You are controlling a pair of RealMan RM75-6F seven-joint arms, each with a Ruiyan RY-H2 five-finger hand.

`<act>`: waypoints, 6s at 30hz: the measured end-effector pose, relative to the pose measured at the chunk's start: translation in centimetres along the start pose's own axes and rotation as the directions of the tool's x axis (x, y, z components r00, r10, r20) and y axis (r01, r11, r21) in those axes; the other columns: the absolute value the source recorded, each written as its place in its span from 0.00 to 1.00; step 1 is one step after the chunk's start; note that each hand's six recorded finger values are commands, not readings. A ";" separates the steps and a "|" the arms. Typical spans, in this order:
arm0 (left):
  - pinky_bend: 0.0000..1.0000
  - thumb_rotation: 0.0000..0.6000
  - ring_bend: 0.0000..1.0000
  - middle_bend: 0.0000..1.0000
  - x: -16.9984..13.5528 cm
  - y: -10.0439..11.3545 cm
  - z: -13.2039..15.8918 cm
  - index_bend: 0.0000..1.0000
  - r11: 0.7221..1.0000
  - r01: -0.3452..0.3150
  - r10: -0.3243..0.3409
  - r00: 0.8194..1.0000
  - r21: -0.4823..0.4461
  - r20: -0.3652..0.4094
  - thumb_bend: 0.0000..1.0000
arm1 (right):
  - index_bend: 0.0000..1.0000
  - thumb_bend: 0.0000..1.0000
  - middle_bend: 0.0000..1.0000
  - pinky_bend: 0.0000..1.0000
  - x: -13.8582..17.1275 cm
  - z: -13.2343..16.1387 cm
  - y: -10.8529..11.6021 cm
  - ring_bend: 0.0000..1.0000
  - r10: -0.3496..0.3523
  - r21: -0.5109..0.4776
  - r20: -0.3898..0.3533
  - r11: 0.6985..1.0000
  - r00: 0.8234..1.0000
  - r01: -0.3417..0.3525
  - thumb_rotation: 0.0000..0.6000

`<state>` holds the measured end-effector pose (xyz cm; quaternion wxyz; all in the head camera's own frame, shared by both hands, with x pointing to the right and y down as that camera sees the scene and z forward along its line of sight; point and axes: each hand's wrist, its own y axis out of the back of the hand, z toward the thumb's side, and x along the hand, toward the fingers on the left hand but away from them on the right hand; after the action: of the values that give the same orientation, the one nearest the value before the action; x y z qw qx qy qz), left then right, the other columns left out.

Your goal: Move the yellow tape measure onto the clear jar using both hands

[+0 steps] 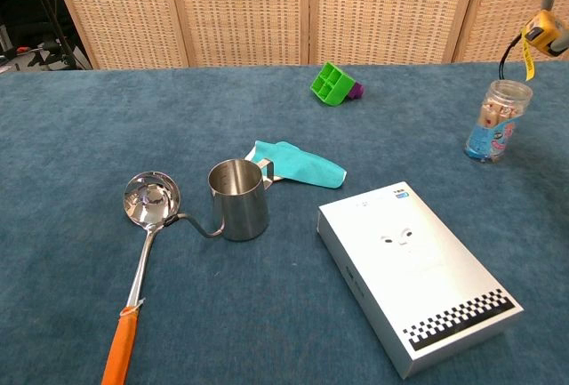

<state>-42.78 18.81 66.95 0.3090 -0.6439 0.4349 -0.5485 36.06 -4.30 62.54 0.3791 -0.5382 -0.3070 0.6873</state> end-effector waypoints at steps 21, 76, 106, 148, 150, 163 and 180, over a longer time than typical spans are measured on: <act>0.00 0.82 0.00 0.00 -0.4 0.3 0.6 0.02 1.000 -0.006 0.006 1.000 -0.012 0.018 0.11 | 0.56 0.26 0.07 0.00 2.2 0.9 -0.3 0.00 0.002 0.009 -0.016 1.000 1.000 -0.001 1.00; 0.00 0.82 0.00 0.00 -0.6 0.5 1.0 0.02 0.999 -0.004 0.004 1.000 -0.038 0.025 0.11 | 0.56 0.25 0.05 0.00 3.1 3.6 -3.2 0.00 0.058 0.039 -0.064 0.998 0.996 -0.056 1.00; 0.00 0.82 0.00 0.00 -0.7 0.6 1.1 0.02 0.999 -0.003 0.005 1.000 -0.043 0.030 0.11 | 0.13 0.15 0.00 0.00 3.7 4.0 -3.1 0.00 0.083 0.033 -0.085 0.996 0.993 -0.081 1.00; 0.00 0.82 0.00 0.00 -1.0 3.3 1.4 0.02 0.994 -0.105 0.105 0.993 -0.011 0.047 0.11 | 0.00 0.00 0.00 0.00 13.2 -0.1 0.1 0.00 -0.254 -0.056 -0.161 0.967 0.954 0.248 1.00; 0.00 0.82 0.00 0.00 -1.1 3.4 1.5 0.02 0.994 -0.113 0.113 0.992 0.003 0.054 0.11 | 0.00 0.00 0.00 0.00 14.6 -1.7 -1.3 0.00 -0.280 -0.110 -0.144 0.958 0.949 0.265 1.00; 0.00 0.82 0.00 0.00 -1.5 4.1 1.8 0.02 0.987 -0.137 0.129 0.987 0.080 0.093 0.10 | 0.00 0.00 0.00 0.00 22.2 -9.3 -9.4 0.00 -0.271 -0.154 -0.098 0.955 0.958 0.254 1.00; 0.00 0.82 0.00 0.00 -1.7 6.2 1.2 0.02 0.976 -0.202 0.196 0.977 0.080 0.081 0.10 | 0.00 0.00 0.00 0.00 23.7 -9.7 -11.0 0.00 -0.268 -0.194 -0.112 0.950 0.957 0.243 1.00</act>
<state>-42.98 17.61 60.51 0.4059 -0.6022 0.4611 -0.5099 44.45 21.82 57.39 0.4354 -0.5713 -0.4079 0.5635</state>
